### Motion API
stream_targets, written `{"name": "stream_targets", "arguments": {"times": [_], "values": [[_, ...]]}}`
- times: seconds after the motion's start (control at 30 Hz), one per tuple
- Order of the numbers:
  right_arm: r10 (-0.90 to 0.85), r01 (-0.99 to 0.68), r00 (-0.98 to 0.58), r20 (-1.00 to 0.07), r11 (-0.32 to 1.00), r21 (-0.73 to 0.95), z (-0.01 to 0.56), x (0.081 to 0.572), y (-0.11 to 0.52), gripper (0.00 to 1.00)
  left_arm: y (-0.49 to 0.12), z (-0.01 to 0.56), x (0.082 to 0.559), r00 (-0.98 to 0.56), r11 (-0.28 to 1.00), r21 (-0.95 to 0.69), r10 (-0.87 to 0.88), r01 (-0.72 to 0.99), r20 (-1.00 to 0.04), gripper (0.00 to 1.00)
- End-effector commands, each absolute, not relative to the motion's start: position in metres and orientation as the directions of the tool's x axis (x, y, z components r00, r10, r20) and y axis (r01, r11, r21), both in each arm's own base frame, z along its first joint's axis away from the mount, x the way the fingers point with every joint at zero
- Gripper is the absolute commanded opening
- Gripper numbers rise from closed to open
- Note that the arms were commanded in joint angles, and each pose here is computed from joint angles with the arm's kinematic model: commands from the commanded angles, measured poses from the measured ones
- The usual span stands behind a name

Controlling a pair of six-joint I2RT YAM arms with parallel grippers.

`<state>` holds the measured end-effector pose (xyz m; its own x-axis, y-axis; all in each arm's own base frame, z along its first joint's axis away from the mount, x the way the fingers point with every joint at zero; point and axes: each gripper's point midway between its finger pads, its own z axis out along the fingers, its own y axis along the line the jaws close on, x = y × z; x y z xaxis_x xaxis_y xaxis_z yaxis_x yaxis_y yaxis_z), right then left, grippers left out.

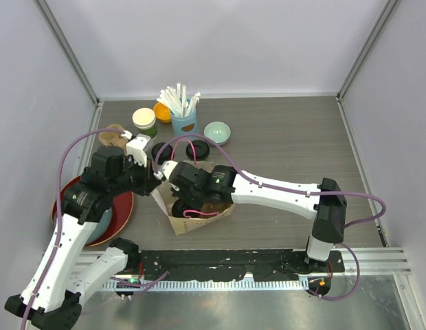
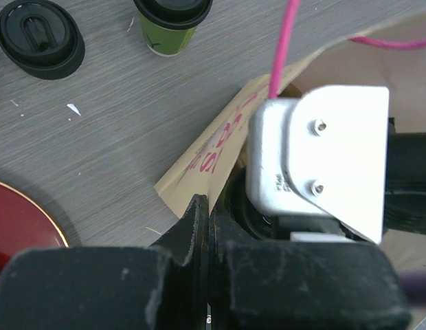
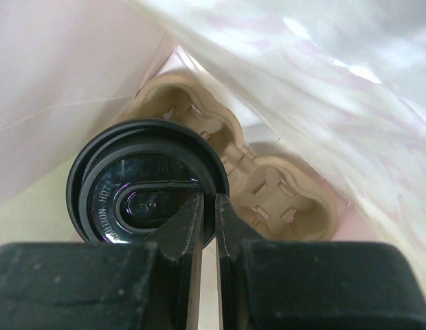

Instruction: Pack the takeout coffee

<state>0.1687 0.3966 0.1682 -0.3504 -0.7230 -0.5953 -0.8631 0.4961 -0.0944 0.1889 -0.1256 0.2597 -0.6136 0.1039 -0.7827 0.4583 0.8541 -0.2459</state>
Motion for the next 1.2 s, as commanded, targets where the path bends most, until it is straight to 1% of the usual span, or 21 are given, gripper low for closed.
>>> {"name": "stream_targets", "arguments": {"times": [0.0,0.17,0.27,0.3,0.33,0.37,0.4,0.5,0.67,0.73,0.77,0.83,0.87,1.0,1.07,1.1,1.17], "values": [[-0.764,-0.846,-0.432,-0.480,0.527,-0.077,0.135,0.169,0.378,0.01,-0.131,0.290,0.194,-0.530,0.833,-0.239,0.075,0.498,-0.845,0.00],[-0.766,-0.830,-0.434,-0.474,0.545,-0.121,0.135,0.176,0.365,0.01,-0.128,0.288,0.195,-0.519,0.839,-0.212,0.095,0.501,-0.849,0.00],[-0.782,-0.860,-0.370,-0.502,0.493,-0.134,0.142,0.171,0.369,0.01,-0.126,0.284,0.198,-0.523,0.848,-0.205,0.098,0.490,-0.846,0.00],[-0.796,-0.881,-0.321,-0.514,0.450,-0.147,0.146,0.165,0.373,0.01,-0.126,0.283,0.198,-0.527,0.850,-0.205,0.097,0.486,-0.844,0.00],[-0.776,-0.888,-0.294,-0.558,0.438,-0.141,0.158,0.164,0.379,0.01,-0.125,0.283,0.199,-0.530,0.852,-0.205,0.096,0.481,-0.843,0.00],[-0.771,-0.889,-0.289,-0.567,0.436,-0.138,0.159,0.162,0.380,0.01,-0.125,0.284,0.199,-0.529,0.856,-0.203,0.094,0.476,-0.844,0.00],[-0.779,-0.899,-0.252,-0.575,0.408,-0.158,0.163,0.162,0.380,0.01,-0.123,0.285,0.201,-0.529,0.861,-0.200,0.092,0.468,-0.844,0.00],[-0.772,-0.900,-0.234,-0.591,0.401,-0.168,0.172,0.162,0.379,0.01,-0.119,0.286,0.204,-0.528,0.875,-0.186,0.089,0.446,-0.844,0.00],[-0.784,-0.921,-0.217,-0.582,0.362,-0.144,0.168,0.155,0.381,0.01,-0.127,0.289,0.199,-0.532,0.852,-0.216,0.085,0.477,-0.842,0.00],[-0.786,-0.916,-0.239,-0.571,0.378,-0.137,0.164,0.157,0.384,0.01,-0.132,0.289,0.197,-0.538,0.834,-0.238,0.081,0.497,-0.839,0.00],[-0.766,-0.904,-0.273,-0.583,0.411,-0.117,0.167,0.163,0.389,0.01,-0.138,0.290,0.192,-0.540,0.812,-0.259,0.080,0.523,-0.838,0.00],[-0.781,-0.891,-0.305,-0.544,0.437,-0.127,0.153,0.171,0.388,0.01,-0.143,0.290,0.188,-0.546,0.791,-0.285,0.074,0.542,-0.834,0.00],[-0.768,-0.877,-0.329,-0.550,0.464,-0.123,0.155,0.175,0.391,0.01,-0.144,0.290,0.186,-0.551,0.785,-0.294,0.071,0.545,-0.831,0.00],[-0.759,-0.857,-0.362,-0.542,0.500,-0.127,0.148,0.182,0.393,0.01,-0.147,0.290,0.184,-0.553,0.773,-0.306,0.068,0.555,-0.830,0.00],[-0.754,-0.849,-0.368,-0.544,0.512,-0.135,0.152,0.186,0.394,0.04,-0.148,0.290,0.183,-0.554,0.768,-0.312,0.066,0.559,-0.830,0.00],[-0.758,-0.847,-0.371,-0.537,0.513,-0.139,0.151,0.187,0.394,0.10,-0.150,0.291,0.182,-0.553,0.762,-0.318,0.063,0.565,-0.831,0.00],[-0.748,-0.845,-0.369,-0.551,0.517,-0.136,0.157,0.188,0.397,0.17,-0.149,0.288,0.182,-0.559,0.764,-0.319,0.064,0.560,-0.827,0.00]]}}
